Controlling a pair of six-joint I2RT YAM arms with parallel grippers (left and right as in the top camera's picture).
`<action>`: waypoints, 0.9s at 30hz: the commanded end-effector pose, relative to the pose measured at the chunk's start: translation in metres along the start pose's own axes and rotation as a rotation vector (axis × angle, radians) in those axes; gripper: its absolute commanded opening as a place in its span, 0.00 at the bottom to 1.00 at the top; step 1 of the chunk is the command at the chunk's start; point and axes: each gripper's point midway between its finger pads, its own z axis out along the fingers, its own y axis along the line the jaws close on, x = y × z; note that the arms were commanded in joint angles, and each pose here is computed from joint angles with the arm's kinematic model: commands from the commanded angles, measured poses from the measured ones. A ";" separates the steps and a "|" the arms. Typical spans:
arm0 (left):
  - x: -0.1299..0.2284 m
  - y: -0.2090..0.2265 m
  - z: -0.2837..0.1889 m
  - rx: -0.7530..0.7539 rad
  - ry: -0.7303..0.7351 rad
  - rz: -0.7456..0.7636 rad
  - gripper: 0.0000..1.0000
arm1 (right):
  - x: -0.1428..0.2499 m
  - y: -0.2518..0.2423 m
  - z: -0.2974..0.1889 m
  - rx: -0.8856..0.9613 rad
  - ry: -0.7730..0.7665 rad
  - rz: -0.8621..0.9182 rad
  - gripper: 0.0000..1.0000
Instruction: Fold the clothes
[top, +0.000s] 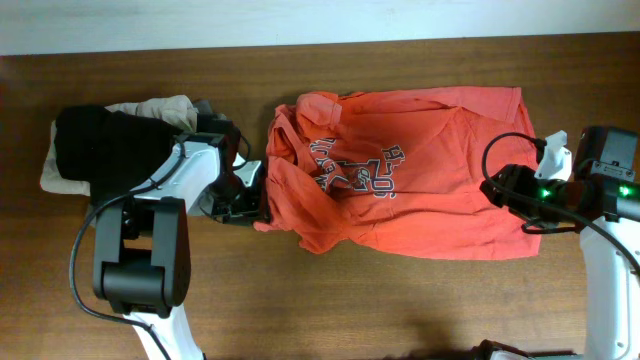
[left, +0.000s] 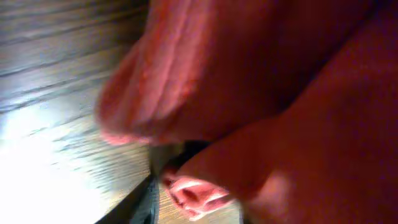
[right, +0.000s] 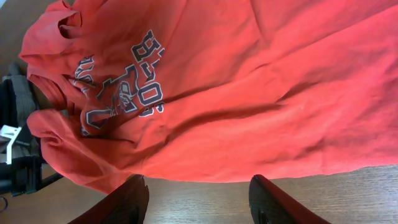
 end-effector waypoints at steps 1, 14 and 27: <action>0.007 -0.021 0.001 0.129 0.018 0.017 0.16 | -0.003 0.002 -0.003 0.005 -0.012 -0.019 0.57; 0.005 -0.054 -0.132 0.190 -0.196 0.049 0.00 | -0.002 -0.013 -0.003 0.091 -0.008 -0.003 0.57; 0.026 -0.053 -0.198 0.108 -0.347 0.065 0.01 | 0.015 -0.059 0.042 0.237 0.194 0.241 0.61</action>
